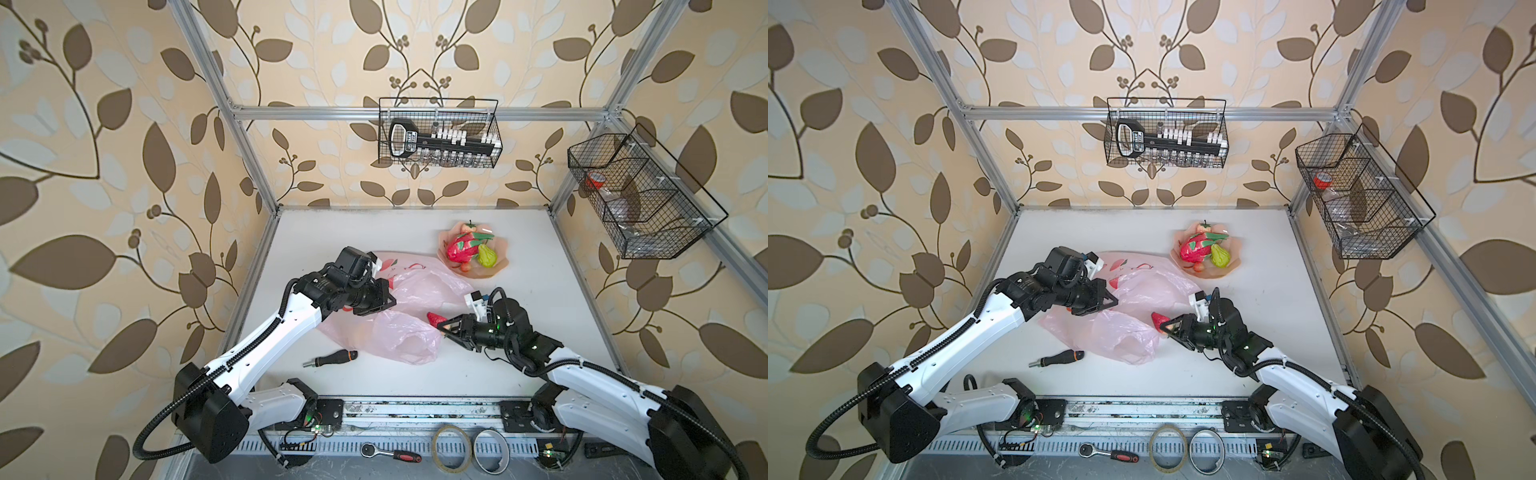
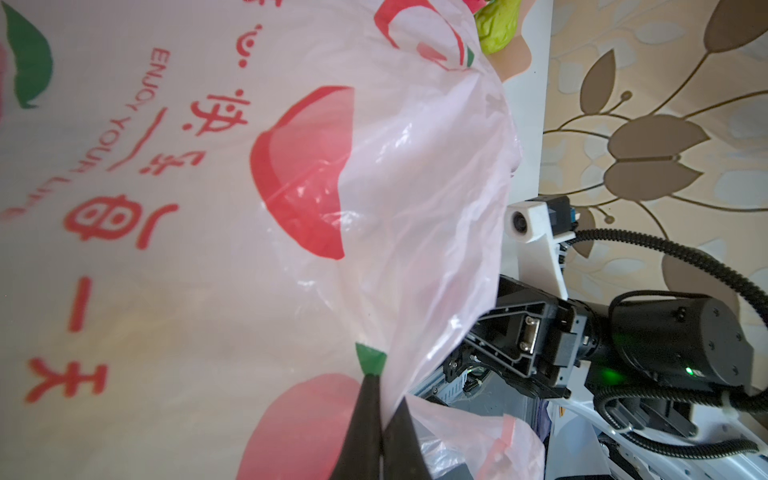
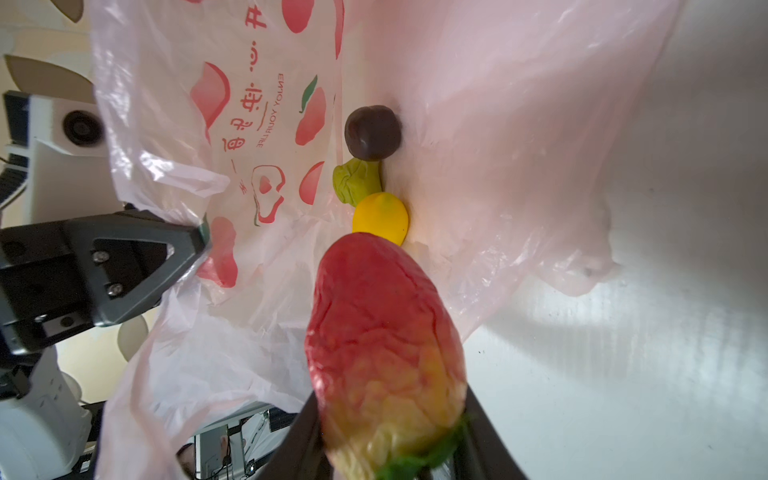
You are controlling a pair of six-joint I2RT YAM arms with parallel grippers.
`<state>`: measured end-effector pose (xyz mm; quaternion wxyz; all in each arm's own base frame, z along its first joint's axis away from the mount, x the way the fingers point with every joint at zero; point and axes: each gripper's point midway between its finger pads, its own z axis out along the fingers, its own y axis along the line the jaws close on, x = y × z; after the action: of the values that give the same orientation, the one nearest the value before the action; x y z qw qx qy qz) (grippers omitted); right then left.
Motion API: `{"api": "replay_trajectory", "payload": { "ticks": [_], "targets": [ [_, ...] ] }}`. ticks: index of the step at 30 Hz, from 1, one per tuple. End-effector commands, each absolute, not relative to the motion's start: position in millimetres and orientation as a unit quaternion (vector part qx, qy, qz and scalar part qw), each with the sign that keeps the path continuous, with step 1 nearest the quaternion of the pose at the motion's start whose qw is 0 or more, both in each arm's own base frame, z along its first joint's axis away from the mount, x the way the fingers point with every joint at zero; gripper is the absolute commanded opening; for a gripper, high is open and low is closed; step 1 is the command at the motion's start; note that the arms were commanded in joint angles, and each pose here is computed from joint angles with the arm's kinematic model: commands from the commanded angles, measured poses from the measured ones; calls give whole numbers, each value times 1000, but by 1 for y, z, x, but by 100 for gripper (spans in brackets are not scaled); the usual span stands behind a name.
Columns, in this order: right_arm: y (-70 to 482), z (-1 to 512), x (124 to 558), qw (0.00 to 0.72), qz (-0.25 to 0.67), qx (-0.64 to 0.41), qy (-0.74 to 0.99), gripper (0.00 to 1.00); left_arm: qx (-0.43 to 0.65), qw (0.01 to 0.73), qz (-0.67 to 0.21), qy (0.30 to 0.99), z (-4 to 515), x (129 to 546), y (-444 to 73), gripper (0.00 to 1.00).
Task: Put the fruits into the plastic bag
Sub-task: 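Lower the mango into the bag mouth held open by the left gripper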
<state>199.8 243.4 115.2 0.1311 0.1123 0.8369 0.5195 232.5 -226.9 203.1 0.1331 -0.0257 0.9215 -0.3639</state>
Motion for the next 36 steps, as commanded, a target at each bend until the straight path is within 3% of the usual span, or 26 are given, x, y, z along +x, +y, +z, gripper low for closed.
{"api": "replay_trajectory", "payload": {
  "ticks": [1, 23, 33, 36],
  "targets": [
    [262, 134, 212, 146, 541, 102, 822, 26, -16, 141, -385, 912, 218, 235, -233, 0],
    [389, 106, 248, 70, 537, 56, 839, 23, -14, 151, -388, 909, 225, 236, -234, 0],
    [420, 80, 251, 30, 540, 64, 839, 24, -14, 153, -388, 909, 227, 238, -235, 0],
    [421, 75, 248, 24, 534, 63, 843, 28, -14, 153, -387, 909, 227, 238, -235, 0]
  ]
}}
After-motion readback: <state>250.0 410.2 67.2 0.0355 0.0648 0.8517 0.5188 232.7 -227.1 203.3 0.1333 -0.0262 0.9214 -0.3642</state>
